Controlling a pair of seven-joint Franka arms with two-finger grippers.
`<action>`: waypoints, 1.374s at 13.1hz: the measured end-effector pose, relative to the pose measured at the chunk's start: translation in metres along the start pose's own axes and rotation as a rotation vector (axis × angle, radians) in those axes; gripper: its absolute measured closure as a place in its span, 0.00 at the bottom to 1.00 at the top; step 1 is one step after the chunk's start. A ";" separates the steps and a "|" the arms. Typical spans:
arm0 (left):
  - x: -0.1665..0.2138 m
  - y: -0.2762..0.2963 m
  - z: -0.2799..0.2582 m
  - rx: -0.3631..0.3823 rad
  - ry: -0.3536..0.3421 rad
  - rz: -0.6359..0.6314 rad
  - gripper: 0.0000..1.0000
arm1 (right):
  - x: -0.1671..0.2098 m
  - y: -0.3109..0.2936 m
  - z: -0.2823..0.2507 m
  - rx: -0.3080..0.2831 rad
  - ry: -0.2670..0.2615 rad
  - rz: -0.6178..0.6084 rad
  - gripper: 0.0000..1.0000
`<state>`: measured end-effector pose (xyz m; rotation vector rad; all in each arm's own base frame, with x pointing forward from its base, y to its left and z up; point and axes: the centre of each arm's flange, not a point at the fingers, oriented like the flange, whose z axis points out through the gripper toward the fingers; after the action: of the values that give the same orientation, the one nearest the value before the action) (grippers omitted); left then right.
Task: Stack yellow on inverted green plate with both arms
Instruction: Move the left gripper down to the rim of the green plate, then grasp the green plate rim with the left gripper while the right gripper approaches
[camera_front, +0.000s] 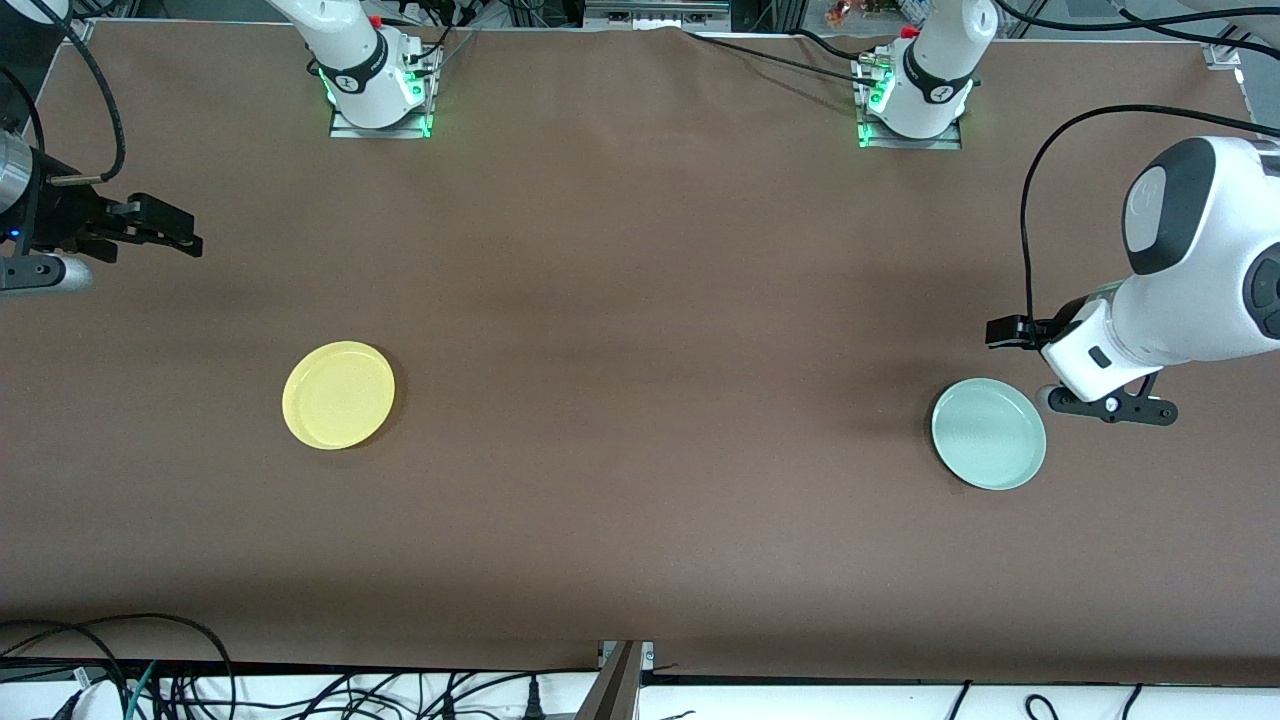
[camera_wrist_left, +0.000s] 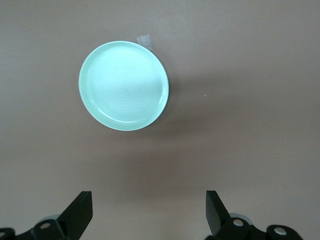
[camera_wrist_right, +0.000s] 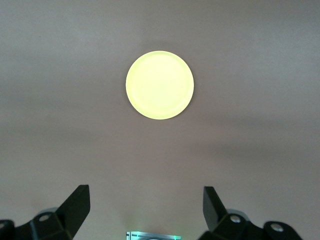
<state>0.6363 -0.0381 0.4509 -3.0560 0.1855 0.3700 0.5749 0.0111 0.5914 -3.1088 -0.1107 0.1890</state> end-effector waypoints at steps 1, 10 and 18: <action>0.002 -0.003 0.005 0.002 -0.006 -0.003 0.00 | 0.000 0.000 0.000 0.000 0.000 0.000 0.00; 0.013 -0.077 0.147 -0.028 0.126 0.009 0.00 | 0.000 0.001 0.001 0.000 -0.002 0.001 0.00; 0.020 -0.112 0.219 -0.019 0.243 -0.042 0.00 | 0.009 0.012 0.008 0.000 0.012 0.021 0.00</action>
<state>0.6184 0.0866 0.2383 -3.1099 0.1283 -0.0034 0.5838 -0.0003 0.5821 -3.1118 -0.0779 0.1715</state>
